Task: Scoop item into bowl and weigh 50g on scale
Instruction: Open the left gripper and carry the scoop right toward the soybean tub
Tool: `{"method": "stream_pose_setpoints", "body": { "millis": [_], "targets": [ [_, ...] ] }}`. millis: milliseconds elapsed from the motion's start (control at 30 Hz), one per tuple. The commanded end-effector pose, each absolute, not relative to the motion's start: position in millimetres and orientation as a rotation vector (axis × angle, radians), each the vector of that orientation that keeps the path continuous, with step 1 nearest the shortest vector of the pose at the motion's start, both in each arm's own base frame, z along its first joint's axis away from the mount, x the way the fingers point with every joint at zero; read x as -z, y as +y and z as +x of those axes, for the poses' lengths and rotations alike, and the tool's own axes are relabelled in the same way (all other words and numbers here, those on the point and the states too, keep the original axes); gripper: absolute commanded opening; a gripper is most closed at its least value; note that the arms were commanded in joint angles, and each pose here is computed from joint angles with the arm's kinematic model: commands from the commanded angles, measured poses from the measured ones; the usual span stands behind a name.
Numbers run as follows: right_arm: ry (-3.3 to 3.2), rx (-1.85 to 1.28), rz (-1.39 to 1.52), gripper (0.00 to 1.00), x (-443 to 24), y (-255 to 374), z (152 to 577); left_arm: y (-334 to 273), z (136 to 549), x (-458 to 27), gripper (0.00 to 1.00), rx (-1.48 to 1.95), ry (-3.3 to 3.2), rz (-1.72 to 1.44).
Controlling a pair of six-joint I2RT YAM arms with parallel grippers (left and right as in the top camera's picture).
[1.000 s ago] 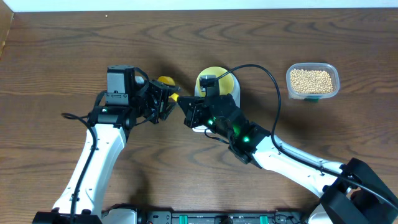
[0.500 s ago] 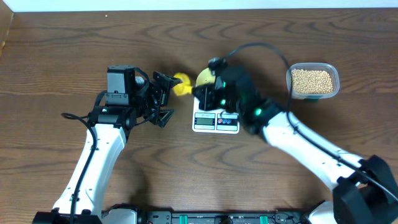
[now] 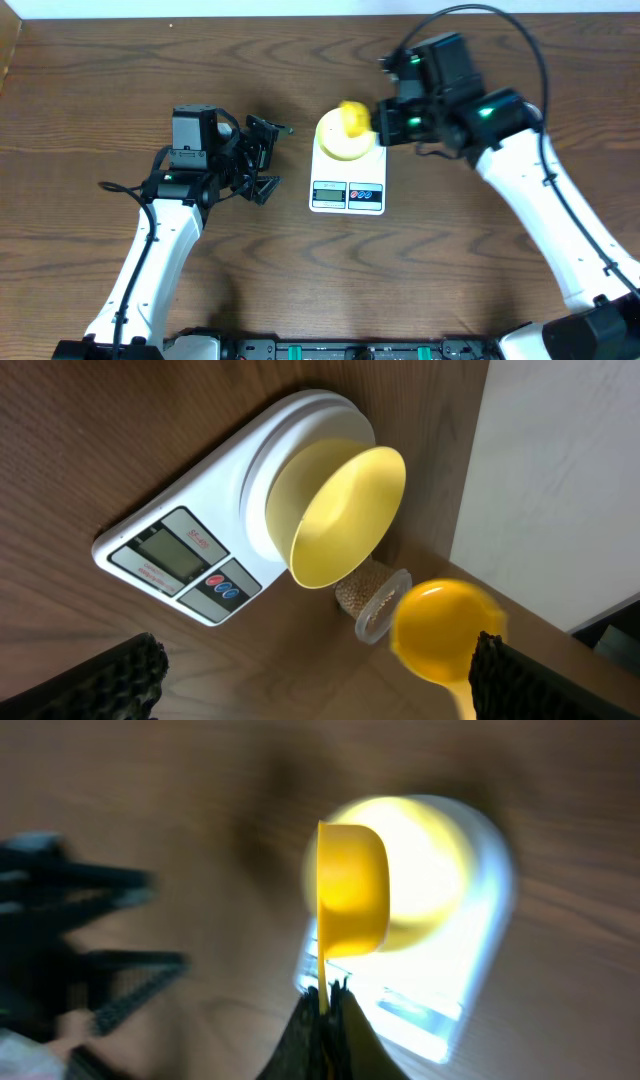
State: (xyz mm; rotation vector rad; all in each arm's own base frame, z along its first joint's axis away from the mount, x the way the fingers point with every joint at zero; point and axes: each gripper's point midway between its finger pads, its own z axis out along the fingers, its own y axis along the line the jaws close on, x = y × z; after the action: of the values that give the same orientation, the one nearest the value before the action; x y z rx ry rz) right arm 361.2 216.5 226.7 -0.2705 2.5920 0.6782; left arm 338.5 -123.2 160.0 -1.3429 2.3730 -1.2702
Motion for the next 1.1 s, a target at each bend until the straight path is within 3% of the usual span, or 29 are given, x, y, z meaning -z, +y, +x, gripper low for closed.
{"method": "stream_pose_setpoints", "body": {
  "millis": [0, 267, 467, 600, 767, 867, 1067],
  "targets": [
    [2.642, -0.458, -0.245, 0.01, -218, 162, 370, -124, 339, -162, 0.98, 1.278, 2.373, -1.340],
    [2.775, -0.080, -0.024, 0.01, -198, 55, 366, -124, 339, -162, 0.98, 1.278, 2.373, -1.340],
    [2.752, -0.069, 0.054, 0.01, -200, 37, 373, -124, 339, -162, 0.98, 1.278, 2.373, -1.340],
    [2.725, -0.013, -0.115, 0.01, -202, 35, 378, -124, 339, -162, 0.98, 1.278, 2.373, -1.340],
    [2.678, 0.012, -0.005, 0.01, -231, 11, 384, -124, 339, -162, 0.98, 1.278, 2.373, -1.340],
    [2.678, 0.032, 0.125, 0.01, -256, -21, 374, -124, 339, -162, 0.98, 1.279, 2.373, -1.340],
    [2.824, 0.062, 0.130, 0.01, -231, -37, 345, -124, 339, -162, 0.98, 1.278, 2.373, -1.340]
  ]
}}
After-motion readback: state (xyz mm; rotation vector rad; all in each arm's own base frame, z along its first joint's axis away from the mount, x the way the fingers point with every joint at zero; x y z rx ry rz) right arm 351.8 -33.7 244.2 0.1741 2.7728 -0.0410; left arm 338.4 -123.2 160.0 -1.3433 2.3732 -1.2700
